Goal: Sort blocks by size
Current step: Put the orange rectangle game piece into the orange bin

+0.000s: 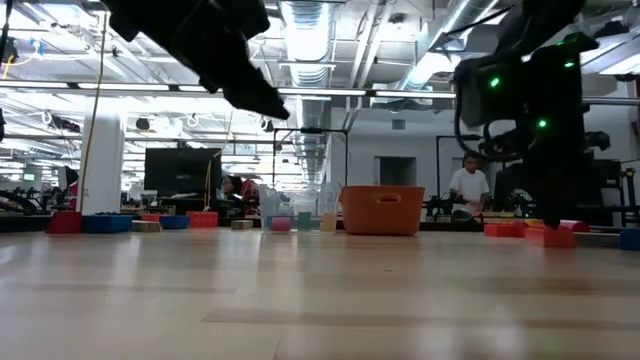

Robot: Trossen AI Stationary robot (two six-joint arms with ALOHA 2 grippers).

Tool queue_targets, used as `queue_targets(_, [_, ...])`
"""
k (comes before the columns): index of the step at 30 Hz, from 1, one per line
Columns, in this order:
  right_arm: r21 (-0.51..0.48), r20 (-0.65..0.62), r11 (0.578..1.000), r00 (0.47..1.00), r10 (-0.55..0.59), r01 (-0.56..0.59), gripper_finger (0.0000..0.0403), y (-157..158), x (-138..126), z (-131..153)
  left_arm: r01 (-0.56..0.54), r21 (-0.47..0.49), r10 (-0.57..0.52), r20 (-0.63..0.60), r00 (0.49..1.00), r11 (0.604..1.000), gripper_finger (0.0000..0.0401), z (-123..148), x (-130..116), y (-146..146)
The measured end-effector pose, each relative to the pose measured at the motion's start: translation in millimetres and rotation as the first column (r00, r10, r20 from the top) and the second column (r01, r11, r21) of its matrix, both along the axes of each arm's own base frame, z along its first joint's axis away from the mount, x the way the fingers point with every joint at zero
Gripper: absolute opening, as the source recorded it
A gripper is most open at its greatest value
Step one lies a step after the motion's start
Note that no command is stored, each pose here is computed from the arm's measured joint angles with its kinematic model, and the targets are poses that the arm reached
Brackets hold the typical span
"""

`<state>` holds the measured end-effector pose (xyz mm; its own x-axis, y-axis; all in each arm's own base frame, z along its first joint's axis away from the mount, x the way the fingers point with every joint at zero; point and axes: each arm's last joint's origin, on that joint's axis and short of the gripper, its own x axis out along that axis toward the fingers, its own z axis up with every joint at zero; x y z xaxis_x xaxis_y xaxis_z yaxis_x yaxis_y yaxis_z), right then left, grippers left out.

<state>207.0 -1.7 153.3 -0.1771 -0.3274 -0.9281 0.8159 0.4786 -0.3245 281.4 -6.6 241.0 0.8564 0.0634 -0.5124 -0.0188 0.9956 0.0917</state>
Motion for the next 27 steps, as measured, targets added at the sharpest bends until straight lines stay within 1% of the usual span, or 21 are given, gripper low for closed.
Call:
queue_targets(3, [-0.014, 0.094, 0.999, 0.995, 0.032, -0.031, 0.0235, 9.8, 3.3, 0.7, 0.002, 0.005, -0.002, -0.039, 0.999, 1.000, 0.0243, -3.2, -2.0, 0.1])
queue_targets(5, [-0.012, 0.146, 0.994, 0.983, 0.111, -0.110, 0.0235, 15.9, 9.8, 0.2, 0.006, 0.011, -0.006, -0.047, 0.999, 1.000, 0.0243, -3.7, -2.4, 0.1])
queue_targets(7, [-0.015, 0.227, 0.981, 0.955, 0.190, -0.191, 0.0235, 22.4, 19.7, 0.3, 0.008, 0.014, -0.007, -0.057, 0.998, 1.000, 0.0243, -4.5, -2.9, 0.1])
queue_targets(10, [-0.022, 0.287, 0.960, 0.918, 0.274, -0.280, 0.0235, 28.9, 28.9, 3.5, 0.008, 0.015, -0.007, -0.066, 0.998, 1.000, 0.0243, -5.2, -3.4, 0.1])
queue_targets(12, [-0.032, 0.308, 0.956, 0.907, 0.288, -0.292, 0.0235, 32.2, 33.1, 10.0, 0.008, 0.014, -0.007, -0.070, 0.998, 1.000, 0.0243, -5.5, -3.6, 0.1])
queue_targets(15, [-0.064, 0.320, 0.967, 0.913, 0.254, -0.247, 0.0235, 33.9, 35.7, 19.5, 0.006, 0.012, -0.005, -0.076, 0.997, 1.000, 0.0243, -6.0, -3.9, 0.1])
queue_targets(18, [-0.075, 0.370, 0.963, 0.889, 0.269, -0.260, 0.0235, 41.7, 42.1, 25.3, 0.007, 0.013, -0.006, -0.082, 0.997, 1.000, 0.0243, -6.5, -4.3, 0.2])
queue_targets(19, [-0.085, 0.386, 0.954, 0.873, 0.298, -0.288, 0.0235, 45.7, 44.3, 25.3, 0.008, 0.015, -0.007, -0.089, 0.996, 1.000, 0.0243, -7.0, -4.6, 0.2])
queue_targets(21, [-0.120, 0.396, 0.918, 0.830, 0.394, -0.378, 0.0235, 55.5, 46.2, 23.1, 0.007, 0.016, -0.005, -0.101, 0.995, 1.000, 0.0243, -7.9, -5.3, 0.7])
queue_targets(24, [-0.193, 0.364, 0.839, 0.757, 0.542, -0.509, 0.0235, 67.9, 45.8, 22.6, 0.006, 0.017, -0.004, -0.111, 0.994, 1.000, 0.0243, -8.7, -5.9, 0.9])
queue_targets(26, [-0.220, 0.326, 0.790, 0.720, 0.612, -0.572, 0.0235, 72.4, 44.4, 23.2, 0.007, 0.020, -0.005, -0.109, 0.994, 1.000, 0.0243, -8.6, -5.8, 0.9])
queue_targets(27, [-0.225, 0.313, 0.774, 0.708, 0.633, -0.592, 0.0235, 72.7, 44.2, 23.5, 0.007, 0.020, -0.005, -0.108, 0.994, 1.000, 0.0243, -8.4, -5.7, 0.9])
